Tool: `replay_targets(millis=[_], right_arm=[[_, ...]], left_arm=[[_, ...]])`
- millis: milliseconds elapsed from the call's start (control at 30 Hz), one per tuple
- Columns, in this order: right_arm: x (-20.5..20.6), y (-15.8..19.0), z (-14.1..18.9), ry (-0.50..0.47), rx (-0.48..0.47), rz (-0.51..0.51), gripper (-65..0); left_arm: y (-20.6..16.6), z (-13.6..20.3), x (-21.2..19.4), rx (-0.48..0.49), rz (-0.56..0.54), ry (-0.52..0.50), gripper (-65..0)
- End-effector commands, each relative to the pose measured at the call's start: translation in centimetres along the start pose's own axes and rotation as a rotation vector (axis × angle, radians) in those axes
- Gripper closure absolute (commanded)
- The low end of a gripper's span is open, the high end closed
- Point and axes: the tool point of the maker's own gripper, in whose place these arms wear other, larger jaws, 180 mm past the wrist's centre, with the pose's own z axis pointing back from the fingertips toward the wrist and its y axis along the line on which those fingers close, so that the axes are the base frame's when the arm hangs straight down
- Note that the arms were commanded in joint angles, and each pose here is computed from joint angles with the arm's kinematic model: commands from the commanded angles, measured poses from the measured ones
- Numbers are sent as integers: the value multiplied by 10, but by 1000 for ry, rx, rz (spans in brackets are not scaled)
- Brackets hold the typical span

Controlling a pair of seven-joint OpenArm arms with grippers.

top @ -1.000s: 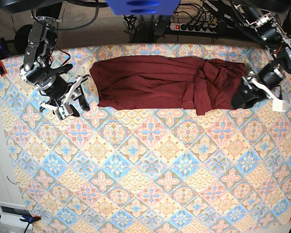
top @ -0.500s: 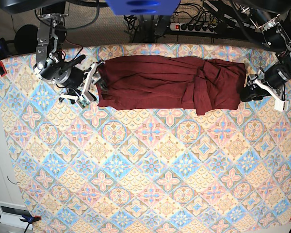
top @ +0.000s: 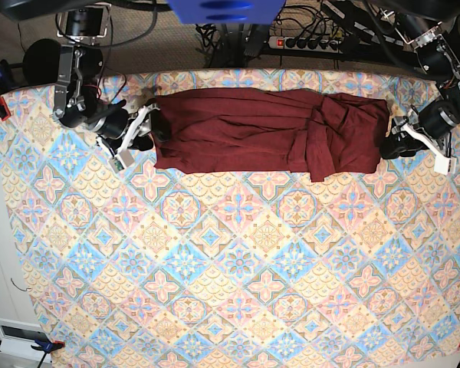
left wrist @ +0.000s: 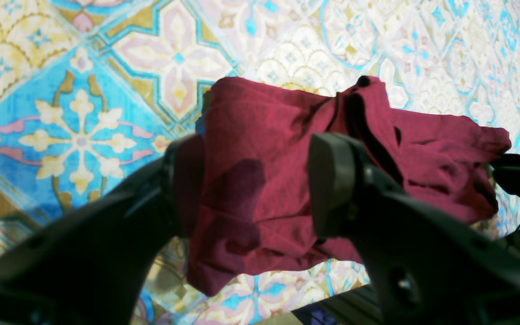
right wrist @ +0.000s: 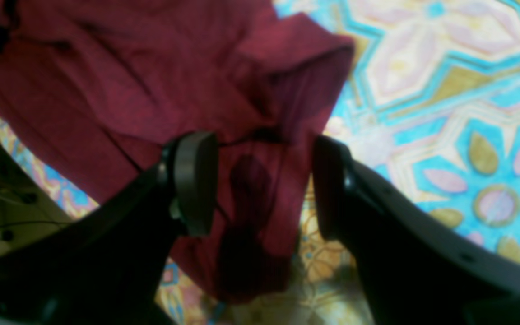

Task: Layout the t-shirt on the table in an organized manner, then fold the t-shirt properly
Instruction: 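Grasp the opposite strip end with the right gripper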

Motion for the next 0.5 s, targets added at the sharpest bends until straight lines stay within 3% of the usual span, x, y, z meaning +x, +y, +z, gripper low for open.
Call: replay_targets(millis=[0,267,467], right_arm=[[16,3,4,-59,20,13,-319],[14,2,3,-58,21,4,-320],[-2,-13,4,-33,-1,-62,-322]], left_arm=[[-3,4,14,-10,-21,-39,-355],[-3,4,14,-11,-24,-39,-355],[-3,4,14,-12,-24,-40,-355]])
